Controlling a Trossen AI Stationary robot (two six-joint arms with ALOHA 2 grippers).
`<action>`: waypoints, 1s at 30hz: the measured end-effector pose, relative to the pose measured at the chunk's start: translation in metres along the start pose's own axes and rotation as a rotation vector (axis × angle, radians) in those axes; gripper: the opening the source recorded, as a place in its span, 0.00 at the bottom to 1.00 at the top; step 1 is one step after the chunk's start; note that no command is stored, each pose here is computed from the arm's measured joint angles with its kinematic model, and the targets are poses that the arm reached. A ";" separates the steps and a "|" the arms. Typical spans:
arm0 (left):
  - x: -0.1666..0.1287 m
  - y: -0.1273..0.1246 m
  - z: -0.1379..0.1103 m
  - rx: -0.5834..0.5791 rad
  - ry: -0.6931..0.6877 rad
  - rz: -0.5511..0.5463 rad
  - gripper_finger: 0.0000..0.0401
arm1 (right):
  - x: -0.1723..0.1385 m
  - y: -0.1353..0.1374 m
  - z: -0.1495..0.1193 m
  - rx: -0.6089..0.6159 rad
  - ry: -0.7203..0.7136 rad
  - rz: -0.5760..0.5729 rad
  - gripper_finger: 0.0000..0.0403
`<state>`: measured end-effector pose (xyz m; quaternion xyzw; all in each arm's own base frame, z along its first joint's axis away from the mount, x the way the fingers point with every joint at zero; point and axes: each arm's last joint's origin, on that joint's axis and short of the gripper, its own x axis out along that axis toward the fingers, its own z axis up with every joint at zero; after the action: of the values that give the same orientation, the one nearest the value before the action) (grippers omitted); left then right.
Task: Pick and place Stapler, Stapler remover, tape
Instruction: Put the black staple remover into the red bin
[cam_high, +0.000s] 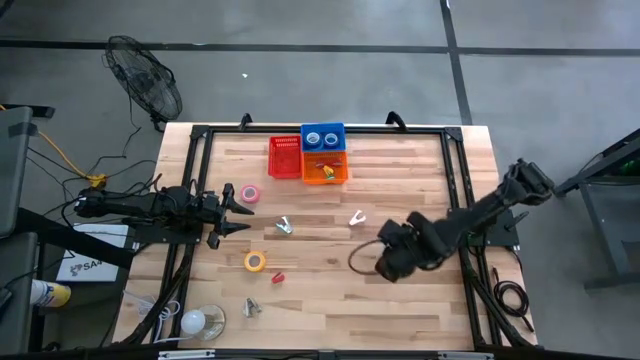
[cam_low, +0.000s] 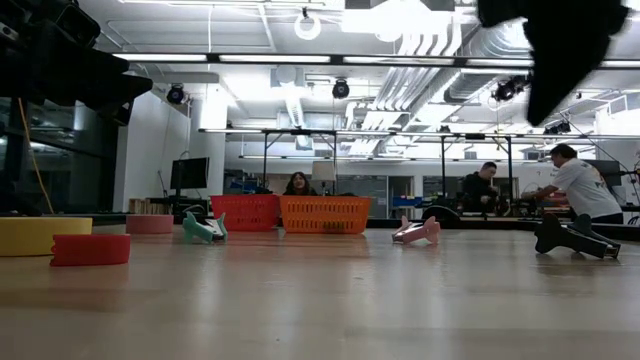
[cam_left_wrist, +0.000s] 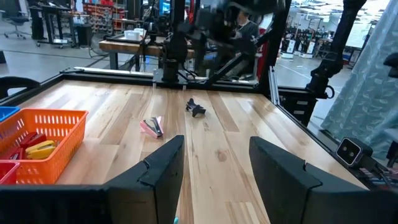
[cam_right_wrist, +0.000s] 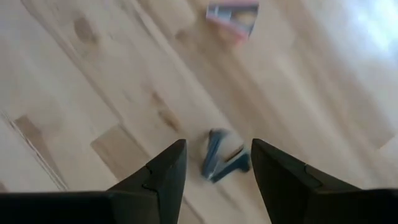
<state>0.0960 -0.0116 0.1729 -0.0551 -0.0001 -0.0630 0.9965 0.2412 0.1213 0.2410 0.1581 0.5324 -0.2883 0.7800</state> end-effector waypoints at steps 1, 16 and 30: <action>0.000 0.000 0.000 0.000 0.000 0.000 0.45 | 0.004 0.001 -0.008 0.018 -0.002 0.003 0.43; 0.000 0.000 0.000 0.000 0.000 0.000 0.45 | 0.036 0.010 -0.060 0.280 0.042 0.122 0.43; 0.000 0.000 0.000 0.000 0.000 0.000 0.45 | 0.029 0.007 -0.075 0.430 -0.073 0.074 0.43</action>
<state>0.0960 -0.0116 0.1728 -0.0551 0.0001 -0.0628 0.9965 0.1977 0.1605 0.1850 0.3299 0.4238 -0.3718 0.7572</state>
